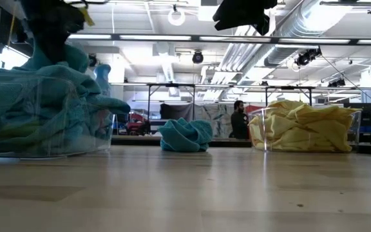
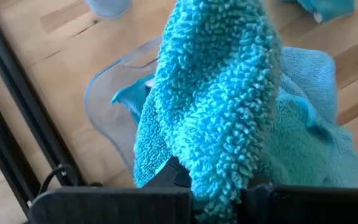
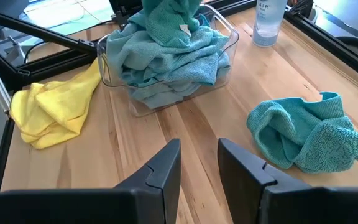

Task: Sort microfiber towel by color & place in baskets
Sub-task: Put the blue microfiber cloth into the left transparent bin

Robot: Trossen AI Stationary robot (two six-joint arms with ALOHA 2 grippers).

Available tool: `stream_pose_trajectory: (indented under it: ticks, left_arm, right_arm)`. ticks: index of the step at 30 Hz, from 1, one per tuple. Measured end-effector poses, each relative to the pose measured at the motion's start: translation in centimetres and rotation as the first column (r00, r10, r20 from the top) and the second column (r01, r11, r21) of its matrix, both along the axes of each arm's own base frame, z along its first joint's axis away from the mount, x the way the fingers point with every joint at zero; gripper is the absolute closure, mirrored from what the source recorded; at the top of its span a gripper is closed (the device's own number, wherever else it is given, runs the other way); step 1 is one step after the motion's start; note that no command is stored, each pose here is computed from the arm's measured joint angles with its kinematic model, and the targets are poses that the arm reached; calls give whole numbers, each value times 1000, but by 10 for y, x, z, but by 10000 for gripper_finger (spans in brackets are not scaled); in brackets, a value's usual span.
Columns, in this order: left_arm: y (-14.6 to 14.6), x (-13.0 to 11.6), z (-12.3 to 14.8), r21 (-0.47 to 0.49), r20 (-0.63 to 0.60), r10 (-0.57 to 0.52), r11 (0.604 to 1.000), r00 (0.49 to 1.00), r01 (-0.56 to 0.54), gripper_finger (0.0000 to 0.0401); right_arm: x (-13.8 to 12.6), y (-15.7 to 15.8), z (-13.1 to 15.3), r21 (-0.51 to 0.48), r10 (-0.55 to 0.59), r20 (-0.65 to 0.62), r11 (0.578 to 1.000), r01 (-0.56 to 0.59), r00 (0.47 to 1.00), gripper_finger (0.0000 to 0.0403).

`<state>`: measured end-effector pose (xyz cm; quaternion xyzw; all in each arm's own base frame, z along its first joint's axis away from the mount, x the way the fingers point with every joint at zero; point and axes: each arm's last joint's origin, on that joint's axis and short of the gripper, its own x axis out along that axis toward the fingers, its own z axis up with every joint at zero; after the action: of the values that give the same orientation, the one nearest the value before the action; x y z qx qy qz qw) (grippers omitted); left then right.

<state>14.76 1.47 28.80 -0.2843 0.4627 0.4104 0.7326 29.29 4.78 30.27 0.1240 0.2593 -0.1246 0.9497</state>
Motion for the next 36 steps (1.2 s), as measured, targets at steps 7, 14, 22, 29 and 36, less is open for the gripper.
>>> stream_pose_trajectory:
  ticks: [7,14,22,29,36]
  left_arm:
    - [24,23,-23,-69,-82,-31,997,996,26,401]
    - [42,33,-67,-164,-36,-15,986,999,9,401]
    - [46,40,-98,-178,-83,-5,984,997,-10,386]
    - [47,47,-112,-210,-109,-11,978,994,-12,343]
    - [49,44,-102,-201,-87,4,979,996,-21,289]
  right_arm:
    - [0,0,0,8,-5,-2,1000,5,1000,302]
    - [-1,0,-1,25,-16,-7,1000,16,1000,302]
    - [-3,0,-4,41,-28,-40,999,30,999,302]
    - [-3,0,-4,50,-36,-43,998,38,998,302]
    - [-3,0,-4,49,-35,-43,998,37,998,302]
